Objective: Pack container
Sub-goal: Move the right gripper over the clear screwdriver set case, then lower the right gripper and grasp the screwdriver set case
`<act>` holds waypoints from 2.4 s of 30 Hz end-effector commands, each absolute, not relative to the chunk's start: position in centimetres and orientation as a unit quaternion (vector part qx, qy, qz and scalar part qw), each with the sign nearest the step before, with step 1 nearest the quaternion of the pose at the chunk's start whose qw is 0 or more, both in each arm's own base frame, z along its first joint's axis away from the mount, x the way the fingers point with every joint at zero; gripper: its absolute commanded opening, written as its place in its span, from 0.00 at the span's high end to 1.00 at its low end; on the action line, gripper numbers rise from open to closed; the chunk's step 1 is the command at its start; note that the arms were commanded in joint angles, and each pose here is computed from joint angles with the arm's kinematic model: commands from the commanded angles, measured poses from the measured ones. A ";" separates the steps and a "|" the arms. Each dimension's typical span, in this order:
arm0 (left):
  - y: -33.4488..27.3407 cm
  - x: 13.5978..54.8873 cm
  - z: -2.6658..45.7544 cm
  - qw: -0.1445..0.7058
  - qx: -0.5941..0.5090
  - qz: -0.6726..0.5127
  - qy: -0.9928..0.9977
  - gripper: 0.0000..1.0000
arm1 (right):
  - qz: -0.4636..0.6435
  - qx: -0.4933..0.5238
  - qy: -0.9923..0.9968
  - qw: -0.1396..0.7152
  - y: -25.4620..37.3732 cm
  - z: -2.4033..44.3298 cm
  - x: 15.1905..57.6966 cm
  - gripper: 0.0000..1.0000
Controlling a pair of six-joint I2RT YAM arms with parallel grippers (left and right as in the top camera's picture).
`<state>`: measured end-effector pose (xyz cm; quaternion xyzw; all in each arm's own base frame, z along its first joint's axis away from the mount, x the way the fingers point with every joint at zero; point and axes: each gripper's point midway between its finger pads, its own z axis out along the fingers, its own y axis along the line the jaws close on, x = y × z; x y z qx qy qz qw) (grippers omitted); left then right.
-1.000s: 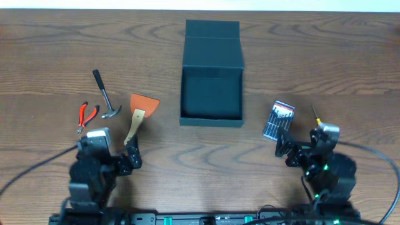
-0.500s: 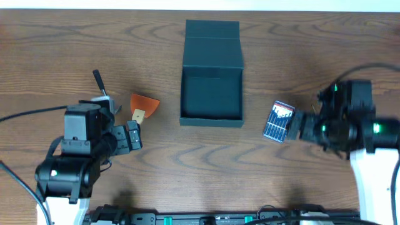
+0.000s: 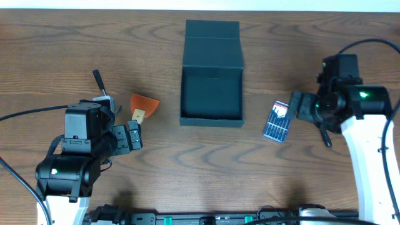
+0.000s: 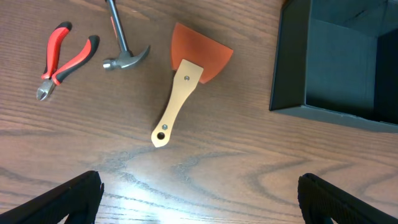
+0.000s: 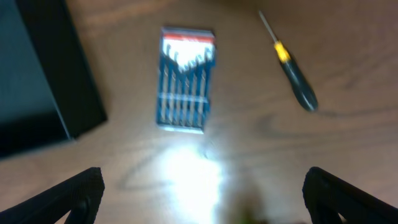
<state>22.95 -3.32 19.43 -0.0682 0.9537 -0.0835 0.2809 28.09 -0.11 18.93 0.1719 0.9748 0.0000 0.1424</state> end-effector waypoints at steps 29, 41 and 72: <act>-3.0 23.0 20.2 0.288 -0.079 -0.081 0.951 0.01 | -0.079 0.270 0.959 0.029 0.1 5.5 33.5 0.01; -3.0 23.0 20.1 0.287 -0.080 -0.081 0.951 0.01 | -0.077 0.243 0.966 0.035 -0.8 4.1 34.2 0.01; -2.6 23.0 20.1 0.289 -0.083 -0.071 0.951 0.01 | -0.052 0.207 0.977 -0.009 0.2 -0.2 30.7 0.20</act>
